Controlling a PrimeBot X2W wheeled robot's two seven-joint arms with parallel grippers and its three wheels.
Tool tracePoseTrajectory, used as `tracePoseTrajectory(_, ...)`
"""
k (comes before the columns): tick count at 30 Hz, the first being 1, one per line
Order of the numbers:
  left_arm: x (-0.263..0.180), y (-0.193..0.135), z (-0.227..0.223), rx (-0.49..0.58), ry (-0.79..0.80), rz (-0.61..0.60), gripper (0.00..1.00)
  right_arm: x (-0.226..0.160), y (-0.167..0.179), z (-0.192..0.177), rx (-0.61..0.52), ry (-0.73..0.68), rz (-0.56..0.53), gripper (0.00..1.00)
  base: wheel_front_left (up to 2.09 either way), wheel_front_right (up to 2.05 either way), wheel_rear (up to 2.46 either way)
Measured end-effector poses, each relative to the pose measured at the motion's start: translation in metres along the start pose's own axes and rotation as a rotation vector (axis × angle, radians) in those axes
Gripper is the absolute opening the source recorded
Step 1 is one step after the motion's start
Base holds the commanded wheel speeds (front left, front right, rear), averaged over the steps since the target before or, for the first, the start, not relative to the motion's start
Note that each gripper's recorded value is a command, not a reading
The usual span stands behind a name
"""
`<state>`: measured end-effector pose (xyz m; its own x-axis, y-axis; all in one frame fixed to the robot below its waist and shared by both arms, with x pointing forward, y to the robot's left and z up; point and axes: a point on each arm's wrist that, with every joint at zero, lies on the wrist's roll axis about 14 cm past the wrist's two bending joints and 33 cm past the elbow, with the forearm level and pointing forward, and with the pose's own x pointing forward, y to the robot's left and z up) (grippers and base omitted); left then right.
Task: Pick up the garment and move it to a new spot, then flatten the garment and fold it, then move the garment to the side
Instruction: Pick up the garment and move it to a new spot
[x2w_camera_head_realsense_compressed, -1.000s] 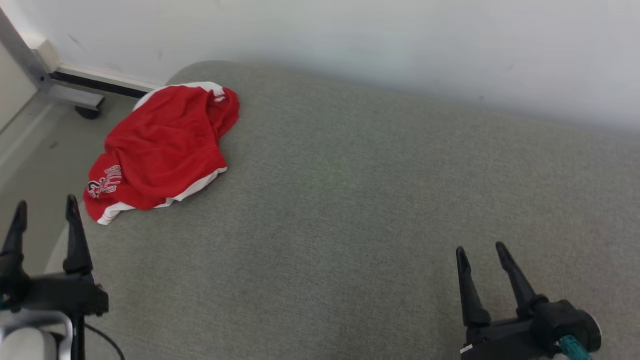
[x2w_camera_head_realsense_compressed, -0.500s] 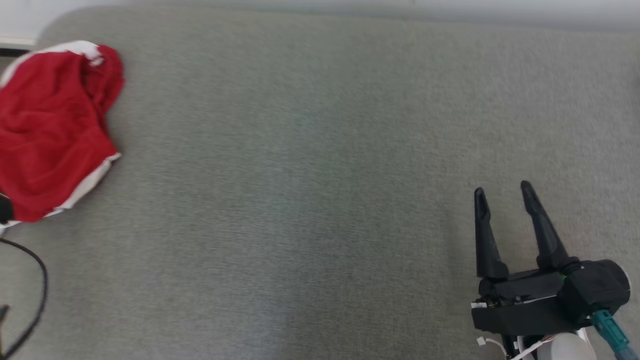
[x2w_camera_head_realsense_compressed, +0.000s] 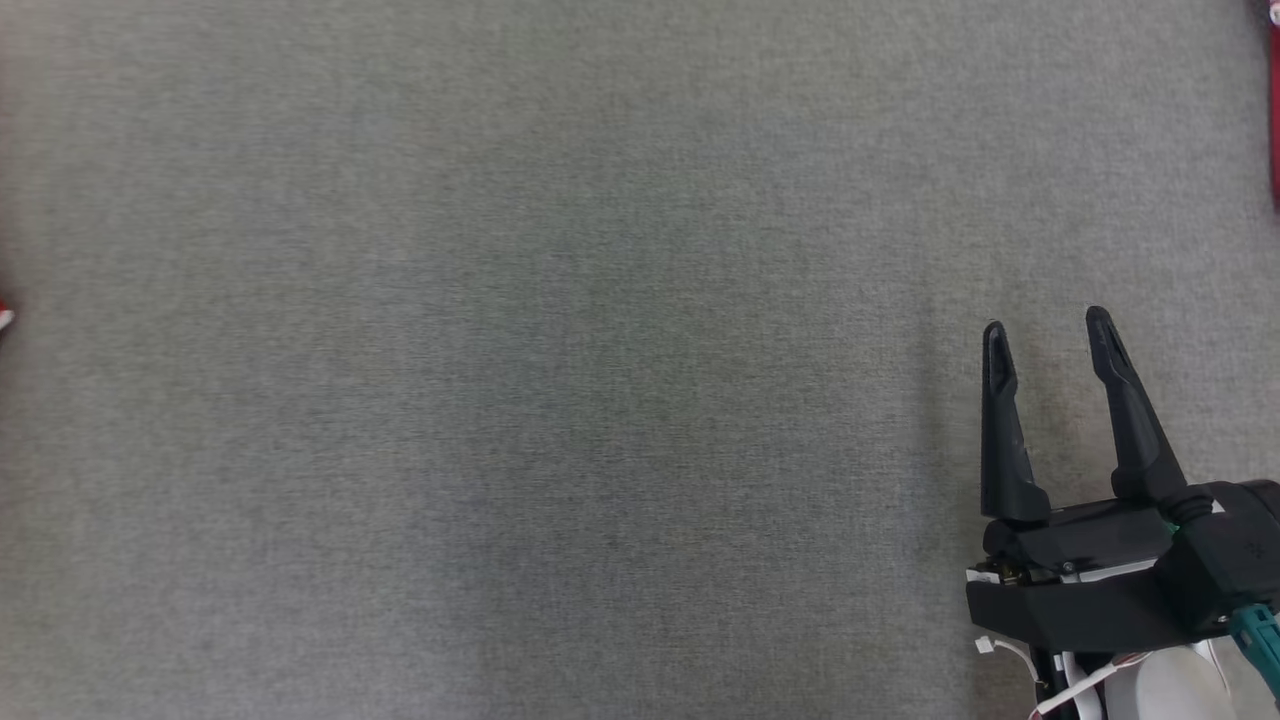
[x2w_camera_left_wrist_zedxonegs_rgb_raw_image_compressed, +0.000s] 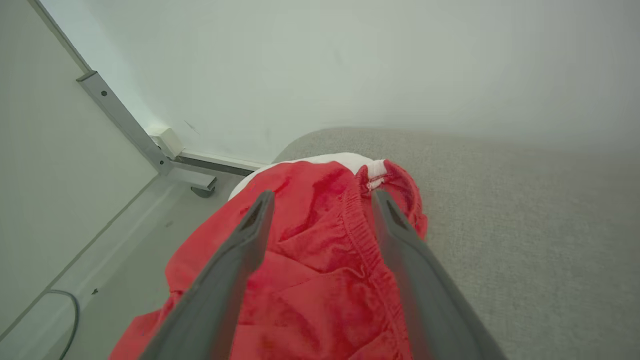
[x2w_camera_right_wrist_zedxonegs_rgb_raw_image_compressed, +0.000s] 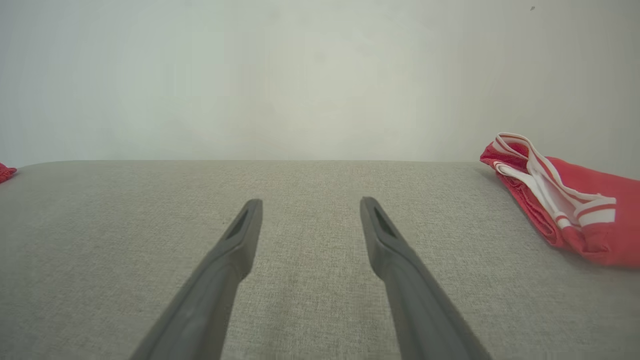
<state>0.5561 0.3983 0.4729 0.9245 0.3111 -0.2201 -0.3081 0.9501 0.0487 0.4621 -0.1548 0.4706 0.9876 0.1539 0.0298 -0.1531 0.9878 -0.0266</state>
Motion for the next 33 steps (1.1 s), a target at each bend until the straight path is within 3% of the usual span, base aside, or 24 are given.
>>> tracePoseTrajectory(8,0.013,-0.022,-0.064,-0.027,0.297,-0.047,1.0,-0.004,-0.012,-0.009,-0.019,0.035,-0.031,1.0,0.0,0.0,0.0)
tracePoseTrajectory(21,-0.007,-0.019,-0.103,-0.15,0.626,-0.034,1.0,-0.007,-0.017,0.006,-0.047,0.017,-0.039,1.0,0.0,0.0,0.0)
tracePoseTrajectory(22,-0.008,-0.019,-0.103,-0.157,0.628,-0.034,0.71,-0.007,-0.017,0.006,-0.048,0.017,-0.039,1.0,0.0,0.0,0.0)
tracePoseTrajectory(23,-0.009,-0.019,-0.104,-0.155,0.63,-0.035,0.16,-0.007,-0.017,0.007,-0.049,0.017,-0.038,1.0,0.0,0.0,0.0)
tracePoseTrajectory(24,-0.009,-0.019,-0.104,-0.152,0.63,-0.034,0.0,-0.007,-0.017,0.007,-0.05,0.017,-0.038,1.0,0.0,0.0,0.0)
tracePoseTrajectory(28,-0.009,-0.014,-0.098,-0.141,0.57,-0.022,0.0,-0.007,-0.018,0.011,-0.056,0.012,-0.036,1.0,0.0,0.0,0.0)
tracePoseTrajectory(33,-0.001,0.001,-0.061,-0.105,0.352,0.023,0.0,-0.008,-0.016,0.015,-0.049,0.003,-0.03,1.0,0.0,0.0,0.0)
